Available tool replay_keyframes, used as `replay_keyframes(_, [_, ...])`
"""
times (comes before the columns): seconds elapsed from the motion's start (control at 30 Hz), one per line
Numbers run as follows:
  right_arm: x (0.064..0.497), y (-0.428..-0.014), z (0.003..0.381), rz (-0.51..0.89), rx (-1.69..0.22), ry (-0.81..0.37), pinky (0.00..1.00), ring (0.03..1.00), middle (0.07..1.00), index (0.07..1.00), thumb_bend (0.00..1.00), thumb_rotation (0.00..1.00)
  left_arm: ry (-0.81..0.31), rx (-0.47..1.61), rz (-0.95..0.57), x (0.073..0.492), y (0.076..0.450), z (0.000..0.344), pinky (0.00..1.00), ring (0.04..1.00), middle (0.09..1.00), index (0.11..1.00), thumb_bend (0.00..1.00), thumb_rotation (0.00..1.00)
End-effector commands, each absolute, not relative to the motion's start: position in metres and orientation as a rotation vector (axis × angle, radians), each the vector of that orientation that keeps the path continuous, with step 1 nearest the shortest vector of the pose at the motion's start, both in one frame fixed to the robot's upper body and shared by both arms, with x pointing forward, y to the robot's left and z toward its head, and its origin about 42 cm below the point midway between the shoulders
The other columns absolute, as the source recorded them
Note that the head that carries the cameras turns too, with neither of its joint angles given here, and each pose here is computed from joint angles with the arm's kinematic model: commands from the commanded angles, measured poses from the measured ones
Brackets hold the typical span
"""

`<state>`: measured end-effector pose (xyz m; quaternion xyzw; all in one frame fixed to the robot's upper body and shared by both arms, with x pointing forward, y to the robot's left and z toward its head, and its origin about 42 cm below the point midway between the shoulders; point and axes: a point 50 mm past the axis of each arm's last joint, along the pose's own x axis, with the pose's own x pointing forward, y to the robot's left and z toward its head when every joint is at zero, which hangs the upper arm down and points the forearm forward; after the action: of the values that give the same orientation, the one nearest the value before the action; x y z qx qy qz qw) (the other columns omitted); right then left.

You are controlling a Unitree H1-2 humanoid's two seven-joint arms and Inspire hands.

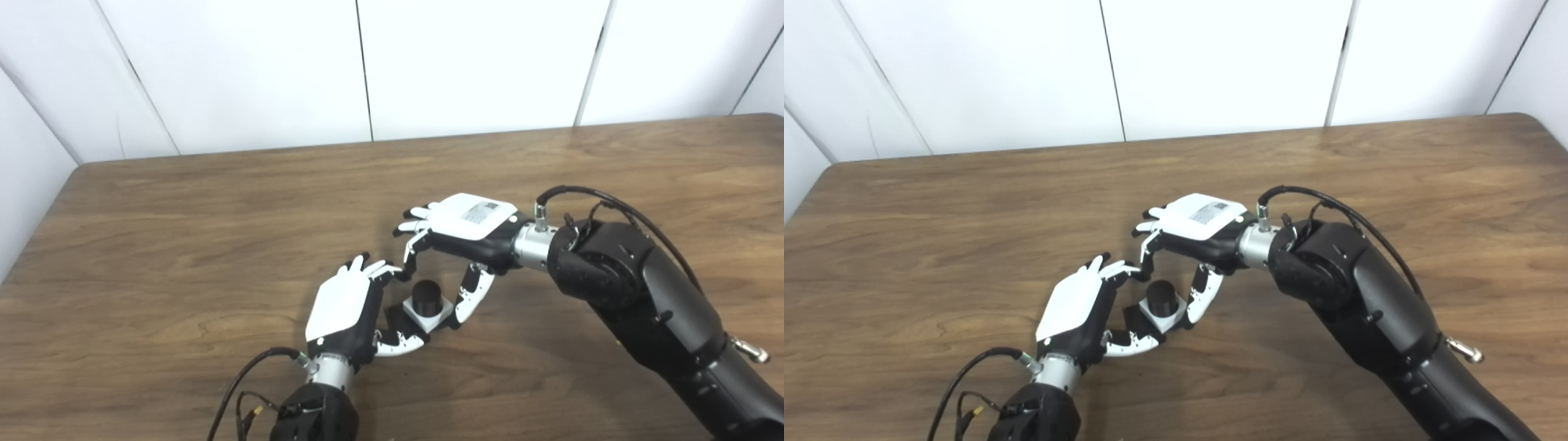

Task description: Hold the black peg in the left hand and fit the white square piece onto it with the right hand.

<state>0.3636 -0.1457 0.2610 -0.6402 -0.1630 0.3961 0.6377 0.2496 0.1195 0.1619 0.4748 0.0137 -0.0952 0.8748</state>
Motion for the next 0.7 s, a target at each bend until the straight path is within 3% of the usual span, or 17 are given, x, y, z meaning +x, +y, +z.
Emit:
replay_keyframes(0.0, [0.369,-0.146,0.283,0.836,-1.463,-0.448,0.99,1.000,0.937,0.683,0.88,0.30,-0.031,0.996,-0.157,0.253,0.120,0.178,1.00,1.000,0.897,0.831,0.85,0.22])
replay_keyframes(0.23, [0.371,-0.150,0.285,0.809,-1.456,-0.436,0.99,1.000,0.938,0.674,0.87,0.29,-0.033,1.022,-0.153,0.254,0.123,0.181,1.00,0.998,0.900,0.903,0.86,0.24])
replay_keyframes(0.53, [0.375,-0.158,0.290,0.770,-1.408,-0.440,1.00,1.000,0.939,0.676,0.88,0.28,-0.023,0.982,-0.138,0.255,0.133,0.191,1.00,1.000,0.918,0.915,0.87,0.23])
replay_keyframes(0.67, [0.377,-0.163,0.293,0.736,-1.404,-0.438,1.00,1.000,0.935,0.680,0.86,0.30,-0.018,0.963,-0.125,0.255,0.142,0.194,1.00,1.000,0.926,0.896,0.85,0.32])
